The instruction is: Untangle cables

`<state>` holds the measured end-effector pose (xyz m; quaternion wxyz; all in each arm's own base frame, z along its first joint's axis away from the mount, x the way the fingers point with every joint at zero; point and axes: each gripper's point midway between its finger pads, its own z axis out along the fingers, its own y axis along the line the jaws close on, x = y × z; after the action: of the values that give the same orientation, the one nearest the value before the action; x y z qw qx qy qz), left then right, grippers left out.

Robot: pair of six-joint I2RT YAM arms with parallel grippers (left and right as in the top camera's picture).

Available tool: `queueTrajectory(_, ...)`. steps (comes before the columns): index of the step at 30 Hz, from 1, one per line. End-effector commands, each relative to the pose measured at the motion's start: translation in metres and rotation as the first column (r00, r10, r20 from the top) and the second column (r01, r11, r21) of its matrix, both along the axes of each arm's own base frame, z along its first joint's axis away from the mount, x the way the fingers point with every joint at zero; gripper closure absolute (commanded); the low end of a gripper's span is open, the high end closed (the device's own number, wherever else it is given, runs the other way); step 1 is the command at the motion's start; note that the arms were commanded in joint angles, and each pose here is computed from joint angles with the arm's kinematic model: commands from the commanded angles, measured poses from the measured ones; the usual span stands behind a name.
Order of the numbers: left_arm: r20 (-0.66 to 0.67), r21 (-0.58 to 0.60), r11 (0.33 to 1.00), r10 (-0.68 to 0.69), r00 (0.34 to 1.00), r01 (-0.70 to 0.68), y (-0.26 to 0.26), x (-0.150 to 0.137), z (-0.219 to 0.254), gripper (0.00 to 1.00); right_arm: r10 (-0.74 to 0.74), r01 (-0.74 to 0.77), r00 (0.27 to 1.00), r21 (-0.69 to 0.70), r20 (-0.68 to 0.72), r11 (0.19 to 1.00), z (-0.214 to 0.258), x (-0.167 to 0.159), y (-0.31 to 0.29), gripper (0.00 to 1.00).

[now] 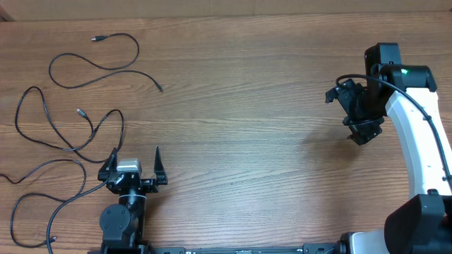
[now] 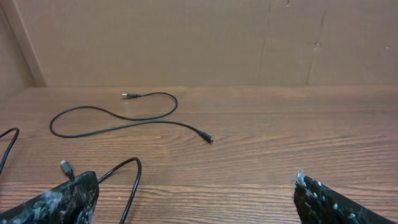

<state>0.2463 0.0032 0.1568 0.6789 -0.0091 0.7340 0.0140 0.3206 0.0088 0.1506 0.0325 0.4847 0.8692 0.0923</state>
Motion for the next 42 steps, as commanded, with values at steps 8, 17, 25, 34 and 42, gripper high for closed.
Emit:
queueTrajectory(8,0.007,-0.006,1.0,0.019,1.0,-0.019,0.004,0.0,0.001,0.01,0.001,-0.001,1.0,-0.004,0.028,1.0,0.008,0.004,-0.001,0.0)
queueTrajectory(17,0.007,-0.006,1.0,0.019,1.0,-0.019,0.004,0.0,0.001,0.01,0.001,-0.001,1.0,-0.004,0.024,1.0,0.006,0.004,-0.001,0.0)
queueTrajectory(25,0.007,-0.006,1.0,0.019,1.0,-0.019,0.004,0.0,0.001,0.01,0.001,-0.001,1.0,-0.004,0.024,1.0,0.006,0.004,-0.001,0.0)
queueTrajectory(34,0.007,-0.006,1.0,0.019,1.0,-0.019,0.004,0.0,0.001,0.0,0.003,-0.003,1.0,-0.004,0.024,1.0,0.006,0.004,-0.001,0.0)
queueTrajectory(42,0.008,-0.006,1.0,0.019,1.0,-0.019,0.004,0.0,0.001,0.0,-0.018,0.028,0.997,-0.151,0.069,0.988,0.02,0.001,-0.026,0.0)
